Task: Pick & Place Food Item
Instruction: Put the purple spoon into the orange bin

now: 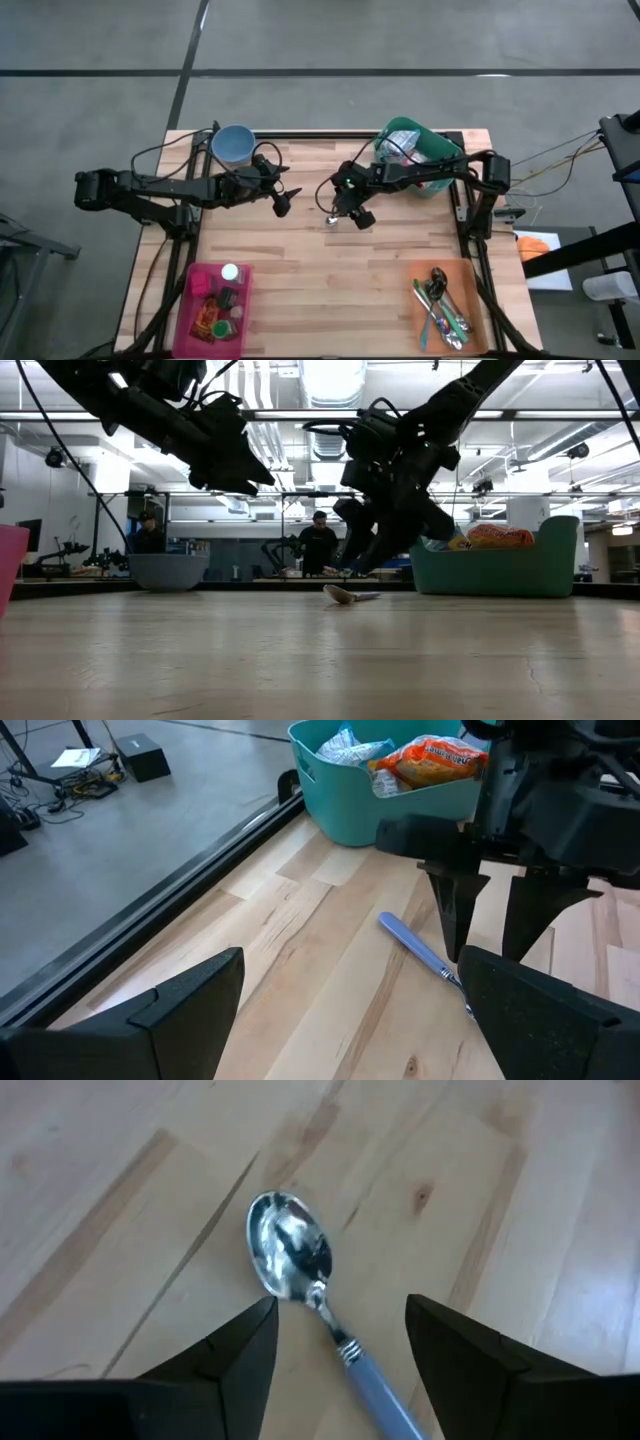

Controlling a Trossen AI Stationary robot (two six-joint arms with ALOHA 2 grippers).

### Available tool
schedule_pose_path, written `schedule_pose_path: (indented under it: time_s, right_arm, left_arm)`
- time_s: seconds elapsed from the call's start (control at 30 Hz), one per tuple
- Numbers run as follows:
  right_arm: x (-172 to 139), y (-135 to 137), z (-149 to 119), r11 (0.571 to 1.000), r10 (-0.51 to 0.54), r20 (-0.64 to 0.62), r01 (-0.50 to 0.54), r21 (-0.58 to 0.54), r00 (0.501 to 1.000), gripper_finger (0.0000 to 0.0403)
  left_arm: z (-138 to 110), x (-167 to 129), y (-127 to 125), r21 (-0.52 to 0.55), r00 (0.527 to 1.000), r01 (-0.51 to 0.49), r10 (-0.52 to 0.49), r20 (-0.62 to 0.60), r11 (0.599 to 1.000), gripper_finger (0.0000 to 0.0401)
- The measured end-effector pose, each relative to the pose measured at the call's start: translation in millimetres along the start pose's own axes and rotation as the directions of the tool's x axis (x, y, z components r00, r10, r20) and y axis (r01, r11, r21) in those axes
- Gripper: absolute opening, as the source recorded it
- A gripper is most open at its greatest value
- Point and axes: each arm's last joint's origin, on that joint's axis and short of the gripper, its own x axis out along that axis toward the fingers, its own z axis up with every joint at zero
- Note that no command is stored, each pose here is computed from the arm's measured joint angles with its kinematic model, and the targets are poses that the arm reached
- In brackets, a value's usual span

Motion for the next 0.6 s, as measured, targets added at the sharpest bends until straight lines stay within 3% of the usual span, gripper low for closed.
schedule_pose_path:
  time_s: [0.27, 0.47, 0.6]
  right_arm:
    - [8, 7, -7, 0.999, -0.03, 0.048, 0.028, 0.041, 0.998, 0.0219]
    - [12, 20, 7, 0.991, -0.033, 0.063, 0.024, 0.132, 0.997, 0.0219]
    - [16, 34, 22, 0.966, -0.152, -0.016, 0.152, 0.207, 0.988, 0.0219]
  left_arm:
    - [0, 0, 0, 0.0, 1.0, 0.0, 0.0, 0.0, 1.0, 0.0372]
    - [0, 0, 0, 0.0, 1.0, 0.0, 0.0, 0.0, 1.0, 0.0372]
    - [0, 0, 0, 0.0, 1.0, 0.0, 0.0, 0.0, 1.0, 0.0372]
